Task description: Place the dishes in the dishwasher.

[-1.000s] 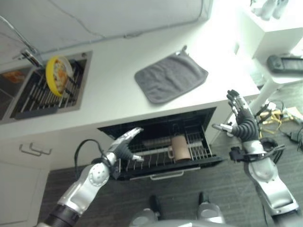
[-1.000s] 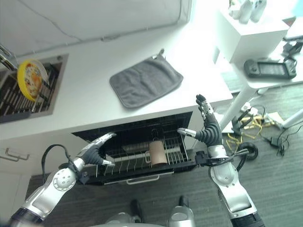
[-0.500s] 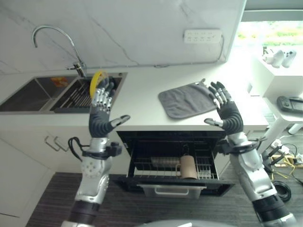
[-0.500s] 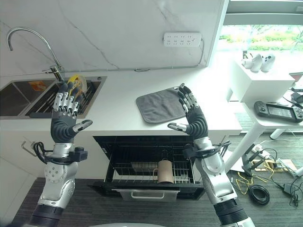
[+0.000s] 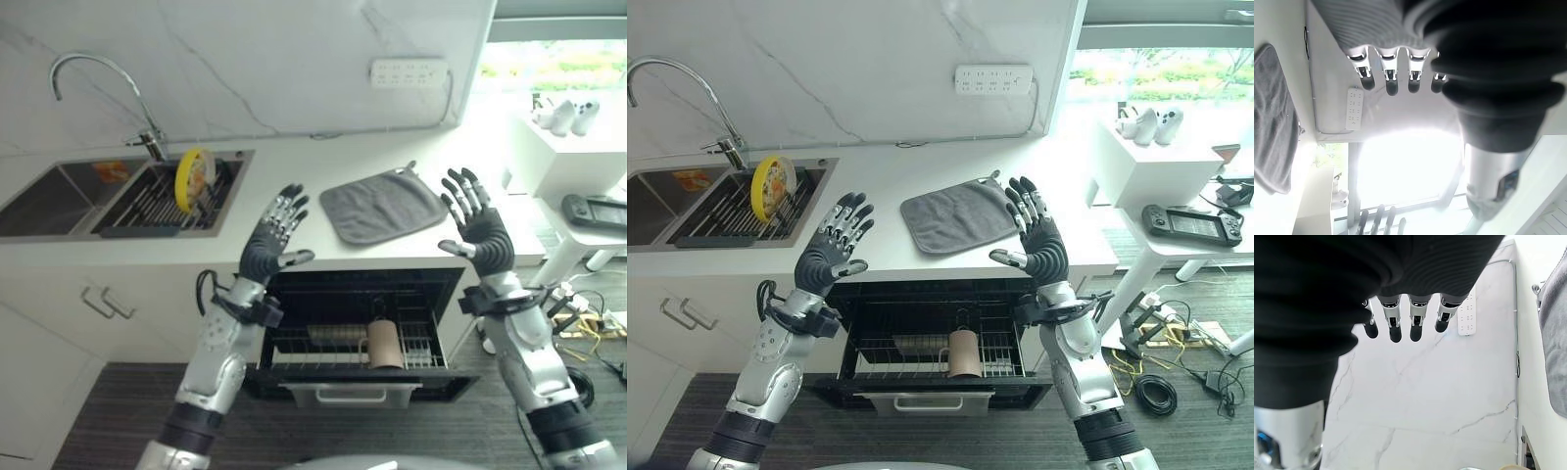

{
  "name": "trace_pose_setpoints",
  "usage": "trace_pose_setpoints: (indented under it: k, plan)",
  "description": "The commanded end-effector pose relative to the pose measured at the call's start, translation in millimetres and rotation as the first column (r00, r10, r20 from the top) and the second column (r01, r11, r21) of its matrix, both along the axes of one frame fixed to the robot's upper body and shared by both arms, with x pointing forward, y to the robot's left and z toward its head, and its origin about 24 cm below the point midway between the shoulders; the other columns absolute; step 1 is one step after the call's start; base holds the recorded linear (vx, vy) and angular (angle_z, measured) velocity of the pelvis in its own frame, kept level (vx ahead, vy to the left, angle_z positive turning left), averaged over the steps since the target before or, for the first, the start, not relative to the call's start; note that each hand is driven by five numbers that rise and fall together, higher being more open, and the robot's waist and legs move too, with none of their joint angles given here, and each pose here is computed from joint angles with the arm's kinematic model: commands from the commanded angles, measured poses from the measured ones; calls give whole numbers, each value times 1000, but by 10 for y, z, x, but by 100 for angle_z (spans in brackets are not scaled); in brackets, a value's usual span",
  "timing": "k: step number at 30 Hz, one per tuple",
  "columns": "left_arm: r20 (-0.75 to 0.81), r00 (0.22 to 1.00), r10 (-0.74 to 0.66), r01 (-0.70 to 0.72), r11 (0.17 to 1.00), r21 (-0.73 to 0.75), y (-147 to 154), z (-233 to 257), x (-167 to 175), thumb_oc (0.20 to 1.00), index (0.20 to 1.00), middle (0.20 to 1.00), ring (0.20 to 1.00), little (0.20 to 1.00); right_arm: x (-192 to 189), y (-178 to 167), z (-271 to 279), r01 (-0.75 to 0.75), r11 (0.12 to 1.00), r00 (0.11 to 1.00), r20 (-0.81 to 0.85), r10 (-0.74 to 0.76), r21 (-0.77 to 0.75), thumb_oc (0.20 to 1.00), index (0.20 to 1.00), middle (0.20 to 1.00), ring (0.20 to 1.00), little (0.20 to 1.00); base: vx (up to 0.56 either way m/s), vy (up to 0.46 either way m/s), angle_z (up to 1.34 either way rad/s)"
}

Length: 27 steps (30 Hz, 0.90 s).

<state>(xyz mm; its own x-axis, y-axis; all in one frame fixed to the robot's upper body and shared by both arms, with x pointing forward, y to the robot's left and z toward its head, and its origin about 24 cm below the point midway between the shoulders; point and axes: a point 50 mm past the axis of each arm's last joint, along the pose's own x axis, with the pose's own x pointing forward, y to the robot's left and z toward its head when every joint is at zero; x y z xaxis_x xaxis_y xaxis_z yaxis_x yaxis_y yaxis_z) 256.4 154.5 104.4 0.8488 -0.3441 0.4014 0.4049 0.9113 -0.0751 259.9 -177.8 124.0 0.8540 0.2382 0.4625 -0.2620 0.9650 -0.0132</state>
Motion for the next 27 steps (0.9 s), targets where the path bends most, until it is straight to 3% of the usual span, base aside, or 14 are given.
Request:
trace_pose_setpoints:
  k: [1, 7, 16, 19, 23, 27]
  plan:
    - [125, 991, 36, -37, 999, 4, 131, 280, 130, 1000, 1000, 1000, 1000, 1000, 53, -88, 295, 10, 1000, 990, 139, -9, -5, 1000, 1000, 1000, 1000, 1000, 17, 42, -1]
    - [175, 984, 34, -35, 999, 3, 86, 390, 189, 1000, 1000, 1000, 1000, 1000, 83, -155, 512, 10, 1000, 976, 217, -16, 29, 1000, 1000, 1000, 1000, 1000, -91, 227, 18]
    - [194, 981, 10, -19, 999, 45, 58, 375, 125, 1000, 1000, 1000, 1000, 1000, 55, -324, 641, 67, 998, 965, 254, -66, 3, 1000, 1000, 1000, 1000, 1000, 24, 672, 4]
    - [250, 967, 46, -103, 970, 220, 25, 385, 116, 1000, 1000, 1000, 1000, 1000, 14, -387, 566, 102, 993, 962, 249, -115, 64, 1000, 1000, 1000, 1000, 1000, 28, 619, 11]
    - [287, 947, 141, -225, 931, 287, 320, 460, 83, 1000, 1000, 1000, 1000, 1000, 23, -255, 479, 56, 997, 974, 215, -65, 47, 1000, 1000, 1000, 1000, 1000, -19, 490, -39]
    - [311, 937, 157, -251, 923, 290, 451, 528, 104, 1000, 1000, 1000, 1000, 1000, 19, -143, 461, 49, 995, 975, 212, -66, 84, 1000, 1000, 1000, 1000, 1000, -13, 208, -27]
